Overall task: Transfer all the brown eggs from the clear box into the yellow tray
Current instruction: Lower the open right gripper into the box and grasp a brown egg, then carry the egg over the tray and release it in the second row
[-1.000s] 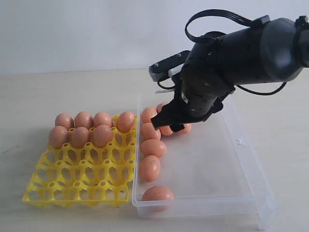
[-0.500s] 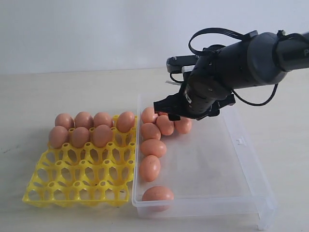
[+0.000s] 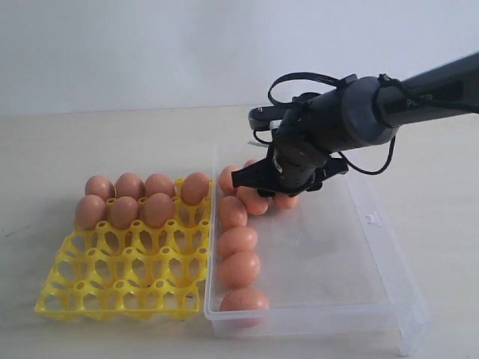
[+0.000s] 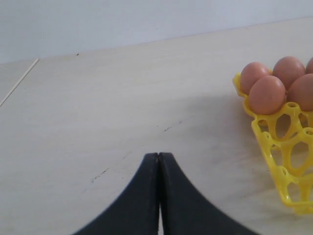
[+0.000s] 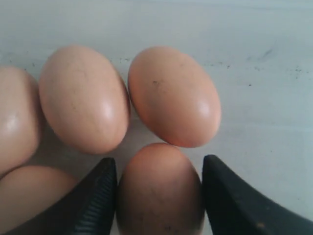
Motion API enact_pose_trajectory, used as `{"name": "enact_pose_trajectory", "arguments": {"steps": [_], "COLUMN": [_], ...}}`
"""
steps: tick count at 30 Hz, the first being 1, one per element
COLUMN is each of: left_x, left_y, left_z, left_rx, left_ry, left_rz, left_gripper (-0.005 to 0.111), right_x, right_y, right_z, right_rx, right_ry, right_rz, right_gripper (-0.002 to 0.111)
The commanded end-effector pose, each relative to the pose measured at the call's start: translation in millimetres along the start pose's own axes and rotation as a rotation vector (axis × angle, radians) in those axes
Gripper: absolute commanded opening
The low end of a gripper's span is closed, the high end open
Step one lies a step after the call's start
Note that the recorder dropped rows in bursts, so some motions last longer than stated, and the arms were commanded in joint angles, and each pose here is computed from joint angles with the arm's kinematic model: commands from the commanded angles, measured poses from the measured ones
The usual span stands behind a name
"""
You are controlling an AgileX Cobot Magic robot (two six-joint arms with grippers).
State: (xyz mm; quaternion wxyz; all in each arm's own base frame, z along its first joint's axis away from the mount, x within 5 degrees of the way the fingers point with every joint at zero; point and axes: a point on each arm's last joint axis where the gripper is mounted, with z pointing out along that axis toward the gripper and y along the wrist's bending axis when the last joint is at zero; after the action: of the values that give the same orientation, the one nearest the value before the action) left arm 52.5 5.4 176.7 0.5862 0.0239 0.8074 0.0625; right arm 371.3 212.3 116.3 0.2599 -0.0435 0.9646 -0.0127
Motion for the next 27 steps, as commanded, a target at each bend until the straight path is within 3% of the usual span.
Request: {"name": "enact_pose_trajectory", "arguments": {"steps": [1,3,7,13,16,20,27], "left_x": [-2,-2,-2,-2,-2,-2,-2], "left_y": [-0.1,-0.1,-0.1,-0.1,-0.1,-0.1,-0.1], "left_z": [-1,-1,-1,-1,-1,-1,-1], "left_rx": [0.005,0.005,0.005,0.005,0.005,0.005,0.005], "left_ry": [-0.019,-0.019,-0.019,-0.019,-0.019,-0.019,-0.019], "left_rz": [-0.005,-0.005,-0.005,-0.005,-0.005,-0.005,-0.005], "left_gripper": [0.000,0.000,0.000,0.000,0.000,0.000,0.000], "right_x": [6,8,2,-36,-46,-44,-19], "right_y": [0,-1,-2,3,19,47,84], "right_z": [6,6,-9,-76,-117,-137,-118], "right_rx": [0.020,0.024,0.014,-0.150,-0.275,-0.440,-0.510], "right_ry": [0.049,0.070,0.060,-0.187,-0.333,-0.433,-0.426], "right_rz": [-0.008,-0.044,-0.071,-0.098,-0.126,-0.208,-0.448], "right_gripper": [0.015,-0.001,0.000,0.000,0.000,0.000,0.000]}}
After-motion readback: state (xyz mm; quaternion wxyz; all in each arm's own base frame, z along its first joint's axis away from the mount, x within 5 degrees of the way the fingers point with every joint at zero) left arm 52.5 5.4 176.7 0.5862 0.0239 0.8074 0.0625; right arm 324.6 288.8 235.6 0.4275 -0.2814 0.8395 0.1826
